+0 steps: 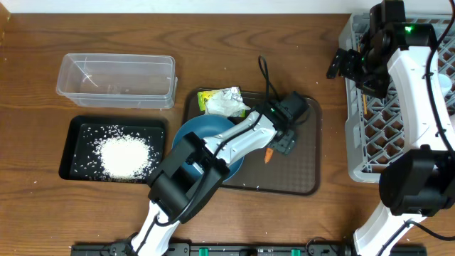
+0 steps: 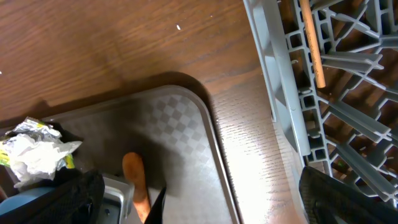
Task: Sort waste into correct bins and load items into the dishwasher rack
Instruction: 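Reach the left gripper over the bowl and grasp the carrot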
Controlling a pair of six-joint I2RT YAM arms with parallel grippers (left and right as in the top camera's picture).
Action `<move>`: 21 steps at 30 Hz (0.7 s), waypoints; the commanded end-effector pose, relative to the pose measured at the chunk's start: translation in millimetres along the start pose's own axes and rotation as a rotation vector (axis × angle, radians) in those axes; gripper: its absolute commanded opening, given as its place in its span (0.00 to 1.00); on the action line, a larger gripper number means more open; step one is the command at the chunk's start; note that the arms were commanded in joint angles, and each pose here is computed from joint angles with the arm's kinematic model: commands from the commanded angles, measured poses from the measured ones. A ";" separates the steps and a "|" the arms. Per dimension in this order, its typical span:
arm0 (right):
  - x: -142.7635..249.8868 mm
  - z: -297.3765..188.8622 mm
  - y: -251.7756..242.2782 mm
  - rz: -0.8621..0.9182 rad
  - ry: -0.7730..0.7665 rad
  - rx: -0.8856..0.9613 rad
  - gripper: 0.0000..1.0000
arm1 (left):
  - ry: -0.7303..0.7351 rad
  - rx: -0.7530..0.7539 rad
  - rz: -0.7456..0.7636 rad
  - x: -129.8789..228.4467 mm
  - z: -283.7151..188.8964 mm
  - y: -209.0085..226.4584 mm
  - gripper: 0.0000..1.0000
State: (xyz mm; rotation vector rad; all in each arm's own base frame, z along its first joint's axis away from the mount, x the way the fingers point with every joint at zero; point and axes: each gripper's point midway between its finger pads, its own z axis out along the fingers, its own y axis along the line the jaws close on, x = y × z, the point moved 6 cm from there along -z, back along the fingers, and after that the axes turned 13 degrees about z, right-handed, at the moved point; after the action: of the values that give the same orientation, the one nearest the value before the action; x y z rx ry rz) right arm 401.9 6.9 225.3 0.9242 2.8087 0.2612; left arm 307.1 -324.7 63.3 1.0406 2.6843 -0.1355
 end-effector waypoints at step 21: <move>0.7 -6.0 0.9 -0.004 -0.014 -0.007 0.99 | -0.035 -0.018 -0.037 -5.8 -28.8 4.3 0.19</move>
State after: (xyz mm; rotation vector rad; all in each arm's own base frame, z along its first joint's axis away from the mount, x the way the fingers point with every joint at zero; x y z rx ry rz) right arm 401.9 6.9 225.3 0.9242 2.8086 0.2606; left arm 307.2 -319.6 64.8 0.9997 2.7105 -0.0916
